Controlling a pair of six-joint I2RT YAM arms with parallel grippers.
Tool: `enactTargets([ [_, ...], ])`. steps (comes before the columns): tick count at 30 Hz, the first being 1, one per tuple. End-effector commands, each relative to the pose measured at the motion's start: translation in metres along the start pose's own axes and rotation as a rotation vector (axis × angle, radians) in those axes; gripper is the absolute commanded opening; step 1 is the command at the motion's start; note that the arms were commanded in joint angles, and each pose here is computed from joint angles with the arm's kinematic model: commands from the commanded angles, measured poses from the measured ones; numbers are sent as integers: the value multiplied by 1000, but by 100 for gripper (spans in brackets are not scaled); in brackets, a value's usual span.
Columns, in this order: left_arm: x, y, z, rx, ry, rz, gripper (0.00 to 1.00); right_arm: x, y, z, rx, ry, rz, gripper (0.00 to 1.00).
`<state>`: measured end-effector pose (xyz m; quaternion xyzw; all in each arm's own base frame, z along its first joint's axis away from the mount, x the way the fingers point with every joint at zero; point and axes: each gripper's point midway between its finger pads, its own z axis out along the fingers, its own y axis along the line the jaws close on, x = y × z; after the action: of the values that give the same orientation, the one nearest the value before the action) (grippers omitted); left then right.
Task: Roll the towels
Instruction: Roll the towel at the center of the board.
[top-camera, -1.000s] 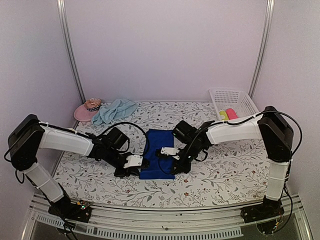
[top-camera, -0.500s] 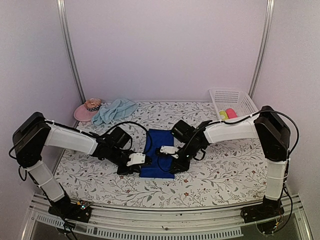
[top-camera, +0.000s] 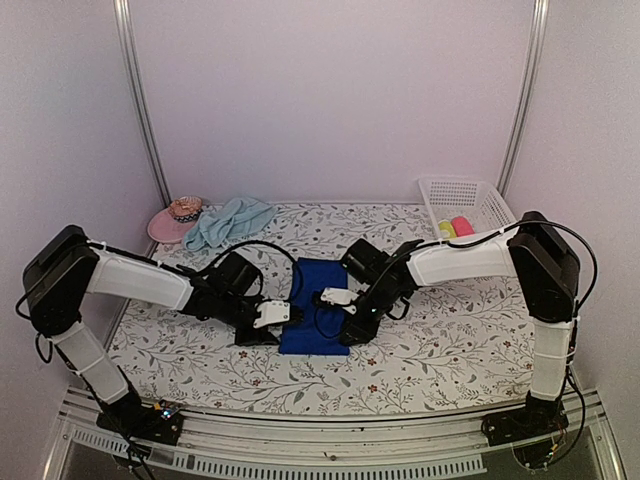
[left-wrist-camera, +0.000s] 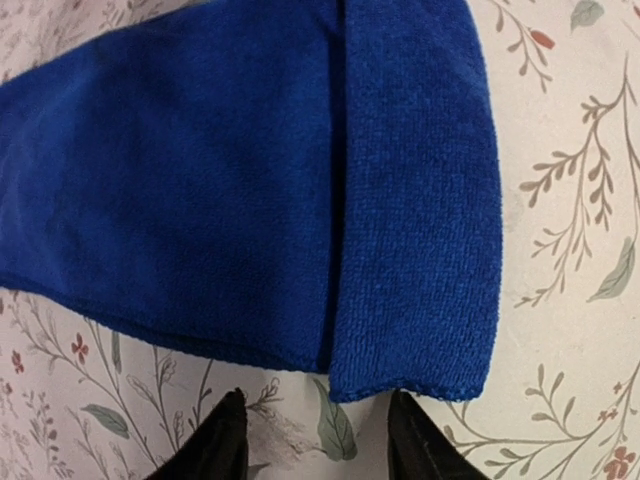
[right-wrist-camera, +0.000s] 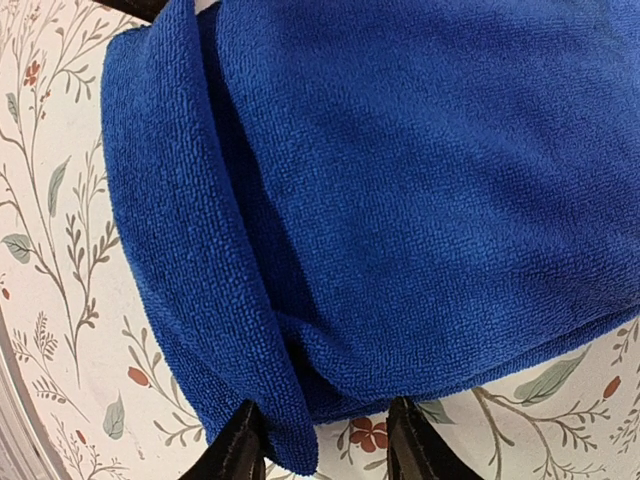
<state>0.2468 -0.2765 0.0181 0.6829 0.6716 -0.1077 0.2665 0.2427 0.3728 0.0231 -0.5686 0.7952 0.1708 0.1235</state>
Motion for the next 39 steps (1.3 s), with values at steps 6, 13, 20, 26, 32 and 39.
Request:
enactTargets([
  [6,-7,18,-37,-219,-104,98,70,1,-18,-1,78,23,42,45],
  [13,-15,3,-60,-387,-233,330,72,-6,-18,-16,98,-9,66,63],
  [20,-21,-19,-53,-439,-237,488,68,-13,-21,-23,116,-25,73,63],
  [26,-20,-28,-37,-456,-198,570,63,-23,-17,-31,100,-60,69,63],
  [32,-21,-36,-24,-461,-172,617,57,-23,-19,-31,105,-59,72,63],
  [39,-16,-43,-10,-447,-126,631,54,-20,-21,-28,114,-48,74,63],
])
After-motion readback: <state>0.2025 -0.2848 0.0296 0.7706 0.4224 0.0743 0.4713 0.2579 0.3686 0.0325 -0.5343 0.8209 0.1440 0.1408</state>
